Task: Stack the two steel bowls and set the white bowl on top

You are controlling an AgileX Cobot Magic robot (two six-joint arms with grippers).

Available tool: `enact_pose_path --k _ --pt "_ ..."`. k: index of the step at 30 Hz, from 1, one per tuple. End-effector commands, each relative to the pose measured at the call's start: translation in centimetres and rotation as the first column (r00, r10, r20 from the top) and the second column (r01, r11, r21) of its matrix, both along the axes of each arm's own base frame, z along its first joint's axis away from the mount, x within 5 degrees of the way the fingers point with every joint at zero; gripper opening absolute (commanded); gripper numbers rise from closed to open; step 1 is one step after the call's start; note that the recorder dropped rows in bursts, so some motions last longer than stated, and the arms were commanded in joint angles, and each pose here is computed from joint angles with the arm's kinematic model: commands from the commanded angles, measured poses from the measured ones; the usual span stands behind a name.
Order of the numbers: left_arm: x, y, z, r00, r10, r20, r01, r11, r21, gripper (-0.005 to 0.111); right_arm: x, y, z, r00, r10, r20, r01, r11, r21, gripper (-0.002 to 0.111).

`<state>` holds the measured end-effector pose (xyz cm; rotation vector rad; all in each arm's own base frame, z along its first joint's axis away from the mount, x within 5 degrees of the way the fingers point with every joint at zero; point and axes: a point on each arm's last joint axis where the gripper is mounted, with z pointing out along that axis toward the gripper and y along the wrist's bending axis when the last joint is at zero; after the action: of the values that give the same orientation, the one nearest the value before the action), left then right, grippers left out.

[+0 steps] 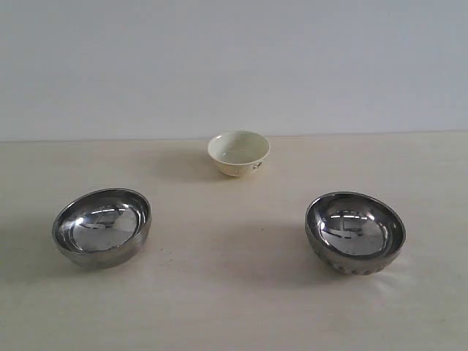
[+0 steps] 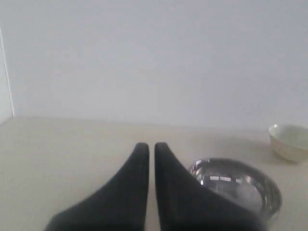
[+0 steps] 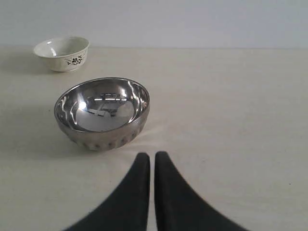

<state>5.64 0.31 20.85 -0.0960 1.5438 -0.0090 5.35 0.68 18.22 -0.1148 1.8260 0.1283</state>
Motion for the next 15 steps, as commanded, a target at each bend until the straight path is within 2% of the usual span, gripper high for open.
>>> enact_pose_path --k 1,5,9,12,15 --pt "-0.2 0.0 1.6 0.982 -0.004 0.189 0.004 1.0 0.004 0.004 0.0 -0.1 0.1 1.0 -0.006 0.014 0.006 1.0 -0.009 0.0" --pt "-0.9 0.0 3.6 0.912 -0.001 0.41 -0.001 1.0 0.006 0.004 0.0 -0.1 0.1 1.0 -0.006 0.014 0.006 1.0 -0.009 0.0" --pt "-1.5 0.0 4.7 0.846 -0.001 0.533 -0.002 1.0 0.005 0.004 0.0 -0.1 0.1 1.0 -0.006 0.014 0.006 1.0 -0.009 0.0" --pt "-1.9 0.0 5.2 0.806 -0.003 0.592 0.048 0.997 -0.061 0.004 0.0 -0.1 0.1 1.0 -0.006 0.014 0.006 1.0 -0.009 0.0" --pt "-2.5 0.0 5.9 0.732 -0.009 0.681 0.154 0.976 -0.152 0.004 0.0 -0.1 0.1 1.0 -0.006 0.014 0.006 1.0 -0.009 0.0"
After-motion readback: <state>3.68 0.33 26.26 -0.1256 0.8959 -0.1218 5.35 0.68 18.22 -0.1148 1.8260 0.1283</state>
